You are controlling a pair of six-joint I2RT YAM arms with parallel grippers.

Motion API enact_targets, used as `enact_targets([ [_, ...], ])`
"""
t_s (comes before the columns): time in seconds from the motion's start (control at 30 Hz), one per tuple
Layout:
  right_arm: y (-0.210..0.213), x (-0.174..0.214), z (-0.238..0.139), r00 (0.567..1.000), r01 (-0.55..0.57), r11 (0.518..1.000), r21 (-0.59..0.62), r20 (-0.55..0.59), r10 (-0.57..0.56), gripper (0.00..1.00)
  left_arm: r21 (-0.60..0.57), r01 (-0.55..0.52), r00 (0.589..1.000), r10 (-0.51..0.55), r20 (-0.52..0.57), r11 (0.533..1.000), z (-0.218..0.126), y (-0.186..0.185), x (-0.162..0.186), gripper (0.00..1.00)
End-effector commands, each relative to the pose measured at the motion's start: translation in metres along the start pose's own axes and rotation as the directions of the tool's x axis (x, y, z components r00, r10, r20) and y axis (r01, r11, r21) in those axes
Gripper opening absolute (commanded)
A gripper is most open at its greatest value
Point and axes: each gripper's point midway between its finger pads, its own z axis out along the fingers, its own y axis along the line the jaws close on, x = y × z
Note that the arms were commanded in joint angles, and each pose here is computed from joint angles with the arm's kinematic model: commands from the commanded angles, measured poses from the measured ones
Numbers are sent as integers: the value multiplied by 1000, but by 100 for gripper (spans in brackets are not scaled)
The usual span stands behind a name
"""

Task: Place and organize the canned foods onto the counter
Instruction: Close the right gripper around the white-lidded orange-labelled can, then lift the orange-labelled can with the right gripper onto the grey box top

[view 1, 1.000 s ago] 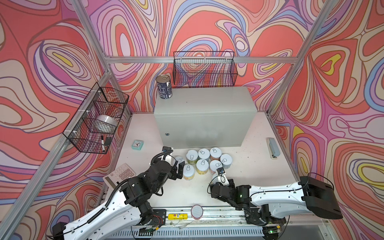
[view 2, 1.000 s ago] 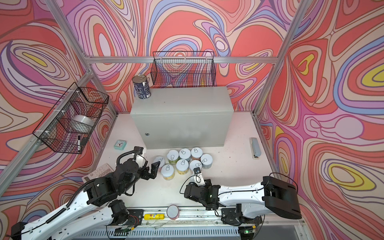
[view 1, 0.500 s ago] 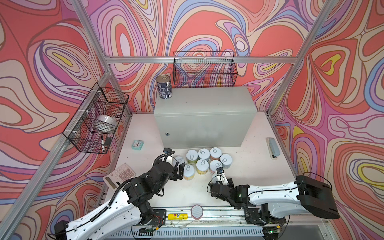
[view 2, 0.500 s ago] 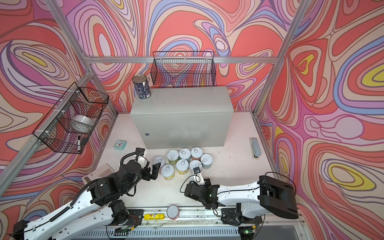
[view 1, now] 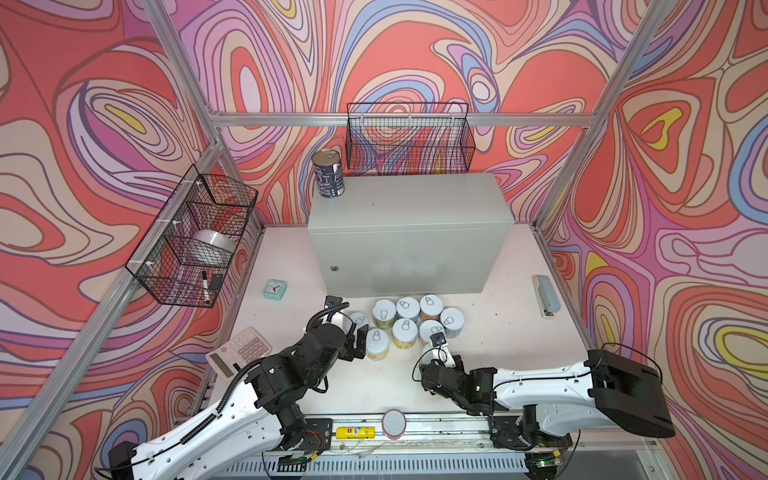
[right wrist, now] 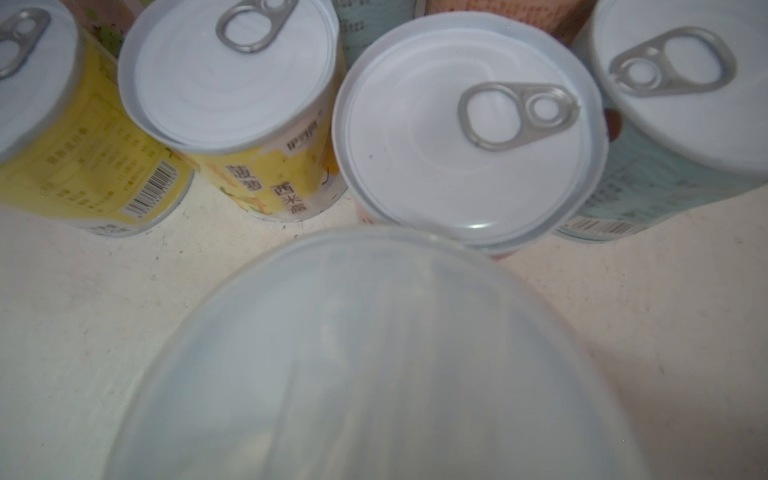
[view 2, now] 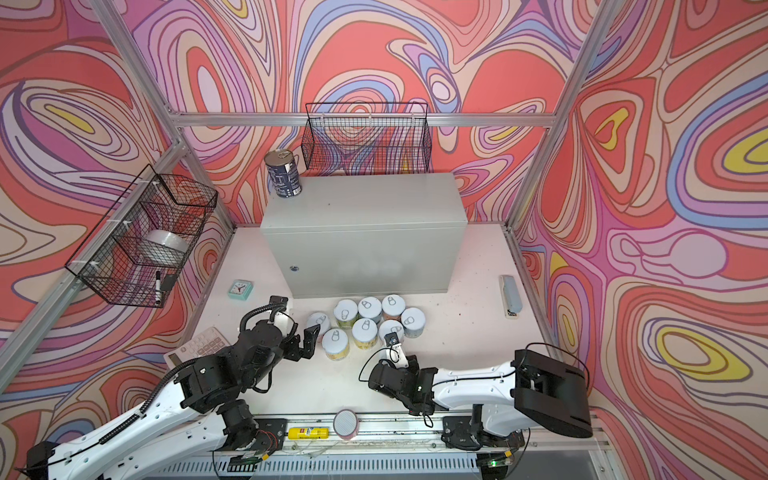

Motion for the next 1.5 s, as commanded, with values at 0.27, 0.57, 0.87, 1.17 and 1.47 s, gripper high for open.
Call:
enact_targets([
  [0.27, 23, -15, -22, 999, 6, 996, -86, -33, -9, 0, -49, 7, 999, -5, 47, 999, -19, 16, -14, 100],
  [0.57, 60, -90, -87, 998, 54, 984, -173, -5, -56, 0, -78, -72, 997, 70, -26, 994, -51, 18, -50, 100],
  [0.87, 61, -205, -124, 991, 103, 986, -132, 95, -91, 0, -175, 10, 996, -25, -82, 985, -73, 52, -104, 100],
  [1.17, 73, -313, -150, 971, 203, 970, -135, 157, -182, 0, -123, 87, 992, -97, -77, 989, -62, 58, -141, 100],
  [1.47, 103, -381, -147, 948, 272, 942, -198, 223, -227, 0, 176, 246, 969, -245, -25, 953, -52, 40, -172, 100],
])
